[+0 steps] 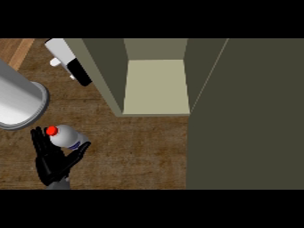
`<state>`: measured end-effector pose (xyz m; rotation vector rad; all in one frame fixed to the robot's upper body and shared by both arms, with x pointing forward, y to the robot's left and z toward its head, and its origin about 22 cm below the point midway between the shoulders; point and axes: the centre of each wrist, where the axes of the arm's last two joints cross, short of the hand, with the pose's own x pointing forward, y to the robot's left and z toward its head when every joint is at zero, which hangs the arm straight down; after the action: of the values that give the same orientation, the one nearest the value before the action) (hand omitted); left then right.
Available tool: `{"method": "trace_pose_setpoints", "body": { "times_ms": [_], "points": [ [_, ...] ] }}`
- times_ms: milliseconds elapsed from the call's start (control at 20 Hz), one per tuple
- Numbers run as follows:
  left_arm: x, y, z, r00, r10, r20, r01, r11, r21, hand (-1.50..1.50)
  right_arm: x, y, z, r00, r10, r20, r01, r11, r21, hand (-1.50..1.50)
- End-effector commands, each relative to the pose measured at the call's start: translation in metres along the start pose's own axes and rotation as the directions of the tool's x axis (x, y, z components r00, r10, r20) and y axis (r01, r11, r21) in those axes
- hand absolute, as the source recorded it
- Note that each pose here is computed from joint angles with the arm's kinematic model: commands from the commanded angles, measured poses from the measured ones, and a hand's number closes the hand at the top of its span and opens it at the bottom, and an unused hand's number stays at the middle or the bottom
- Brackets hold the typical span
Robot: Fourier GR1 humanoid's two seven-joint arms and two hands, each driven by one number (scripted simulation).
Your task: Pick up the bottled water, place it into the cabinet and close the cabinet
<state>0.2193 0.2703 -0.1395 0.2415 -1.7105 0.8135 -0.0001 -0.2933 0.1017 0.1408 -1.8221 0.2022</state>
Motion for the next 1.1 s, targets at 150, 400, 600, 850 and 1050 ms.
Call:
{"method": "trace_pose_setpoints", "body": {
  "times_ms": [150,400,600,850,1050],
  "points": [
    [-0.005,-0.016,-0.012,0.995,0.093,0.022,-0.093,0.996,-0.008,1.5,0.027,0.012,-0.011,0.997,0.012,0.075,-0.013,1.0,0.018,-1.5],
    [-0.01,-0.025,-0.023,0.994,0.098,0.053,-0.098,0.995,-0.005,1.5,0.032,0.006,-0.011,0.997,0.001,0.074,-0.004,0.999,0.033,-1.5],
    [-0.005,-0.034,-0.026,0.993,0.052,0.109,-0.048,0.998,-0.03,1.5,0.026,0.003,-0.014,0.996,-0.019,0.082,0.019,1.0,-0.006,-1.5],
    [-0.017,-0.038,-0.002,0.997,0.08,-0.01,-0.079,0.948,-0.308,1.5,0.035,0.009,-0.011,0.996,-0.01,0.087,0.007,1.0,0.027,-1.5],
    [-0.019,-0.039,-0.001,0.992,0.089,-0.087,-0.121,0.863,-0.49,1.5,0.015,0.007,-0.016,0.997,-0.004,0.083,0.003,1.0,0.013,-1.5]
  ]
}}
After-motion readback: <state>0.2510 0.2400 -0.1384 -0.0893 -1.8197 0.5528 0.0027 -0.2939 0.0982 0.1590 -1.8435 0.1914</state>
